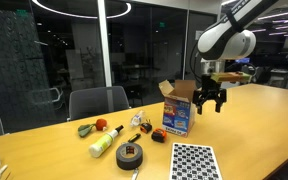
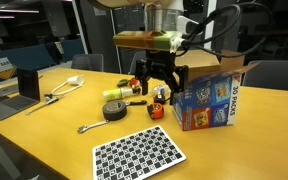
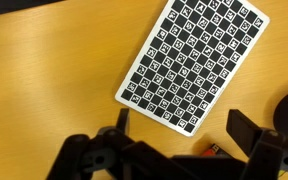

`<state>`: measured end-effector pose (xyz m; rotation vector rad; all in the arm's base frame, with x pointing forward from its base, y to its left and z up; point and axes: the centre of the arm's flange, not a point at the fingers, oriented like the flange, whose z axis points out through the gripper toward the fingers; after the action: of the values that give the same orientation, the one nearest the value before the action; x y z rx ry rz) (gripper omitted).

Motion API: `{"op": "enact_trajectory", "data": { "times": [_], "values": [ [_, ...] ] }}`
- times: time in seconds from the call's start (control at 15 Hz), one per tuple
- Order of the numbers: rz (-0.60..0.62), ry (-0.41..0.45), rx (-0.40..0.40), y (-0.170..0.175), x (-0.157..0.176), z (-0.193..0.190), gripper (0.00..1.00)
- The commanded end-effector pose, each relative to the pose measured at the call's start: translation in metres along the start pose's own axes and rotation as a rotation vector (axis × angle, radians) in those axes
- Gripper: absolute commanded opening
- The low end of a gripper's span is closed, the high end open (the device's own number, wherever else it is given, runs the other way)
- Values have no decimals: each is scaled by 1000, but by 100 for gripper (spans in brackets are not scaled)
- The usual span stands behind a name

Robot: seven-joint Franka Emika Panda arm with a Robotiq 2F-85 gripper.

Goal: Pick up the tape from the table and put it in the blue box.

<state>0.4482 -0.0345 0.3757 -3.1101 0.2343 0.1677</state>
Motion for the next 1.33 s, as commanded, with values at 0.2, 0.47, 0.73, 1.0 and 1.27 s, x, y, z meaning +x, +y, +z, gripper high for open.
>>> {"op": "enact_trajectory", "data": {
  "times": [0.2, 0.47, 0.73, 1.0, 1.27],
  "values": [
    [196, -21, 63, -62, 28, 1, 100],
    [303, -53, 151, -139, 50, 9, 100],
    [343, -74, 208, -212, 75, 31, 100],
    [349, -85, 203, -255, 94, 61, 100],
    [338, -129, 182, -274, 112, 96, 100]
  ]
}}
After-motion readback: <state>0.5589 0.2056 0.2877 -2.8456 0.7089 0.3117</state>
